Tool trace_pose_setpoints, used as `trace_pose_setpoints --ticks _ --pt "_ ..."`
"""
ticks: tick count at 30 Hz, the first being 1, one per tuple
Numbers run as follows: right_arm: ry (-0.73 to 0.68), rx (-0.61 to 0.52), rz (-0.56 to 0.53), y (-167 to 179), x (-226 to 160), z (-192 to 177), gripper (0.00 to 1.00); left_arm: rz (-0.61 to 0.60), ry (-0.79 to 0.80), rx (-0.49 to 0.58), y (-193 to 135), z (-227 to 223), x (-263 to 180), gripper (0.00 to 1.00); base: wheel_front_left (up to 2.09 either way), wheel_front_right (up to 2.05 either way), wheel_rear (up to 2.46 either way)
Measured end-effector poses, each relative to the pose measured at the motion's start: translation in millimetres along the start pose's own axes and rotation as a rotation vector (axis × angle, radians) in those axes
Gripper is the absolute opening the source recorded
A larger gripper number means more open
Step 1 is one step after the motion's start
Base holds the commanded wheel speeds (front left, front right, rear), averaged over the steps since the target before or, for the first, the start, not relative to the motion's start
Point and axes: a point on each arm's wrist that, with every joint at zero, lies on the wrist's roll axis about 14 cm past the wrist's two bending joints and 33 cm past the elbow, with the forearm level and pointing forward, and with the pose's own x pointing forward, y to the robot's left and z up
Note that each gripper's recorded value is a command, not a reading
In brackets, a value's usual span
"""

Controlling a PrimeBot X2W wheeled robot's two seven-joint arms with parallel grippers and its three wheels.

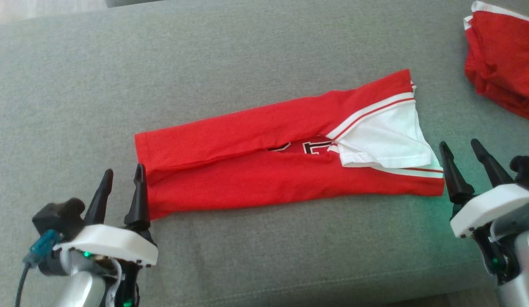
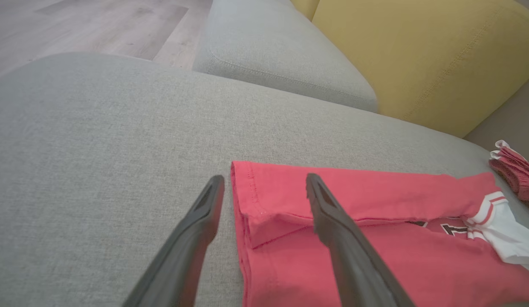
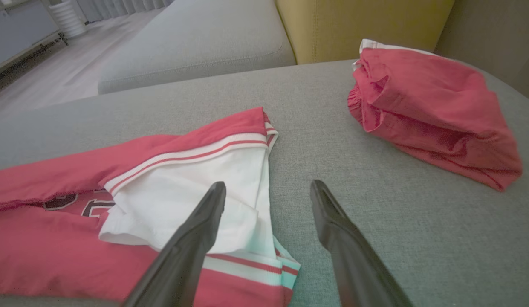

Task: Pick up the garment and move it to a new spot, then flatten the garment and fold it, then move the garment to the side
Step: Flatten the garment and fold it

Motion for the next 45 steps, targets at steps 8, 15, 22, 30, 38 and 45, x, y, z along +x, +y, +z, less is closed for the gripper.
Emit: trace_pose_setpoints --ticks 8,15,22,30,38,45 --pt "0.102 -0.020 0.000 8.0 27.6 0.7 1.00 0.024 -0.056 0.026 1.3 8.9 -7.7 1.00 0.00 0.00 0.00" --pt "0.297 -0.033 -0.003 9.8 47.3 -27.2 1.00 0.058 -0.067 0.018 8.3 8.8 -15.1 1.00 0.00 0.00 0.00" --pt "0.431 -0.014 -0.005 11.8 62.9 -48.8 1.00 0.096 -0.065 0.001 16.7 5.4 -19.7 1.00 0.00 0.00 0.00" --pt "0.489 0.062 0.051 30.6 65.1 -53.7 0.74 0.116 -0.080 0.005 22.9 8.5 -26.2 1.00 0.00 0.00 0.00" --pt "0.444 0.045 0.088 42.7 61.0 -50.2 0.00 0.097 -0.094 0.008 17.1 12.9 -25.3 1.00 0.00 0.00 0.00" --pt "0.378 0.052 0.053 27.8 55.1 -37.6 0.00 0.064 -0.107 0.010 5.8 18.1 -21.2 1.00 0.00 0.00 0.00"
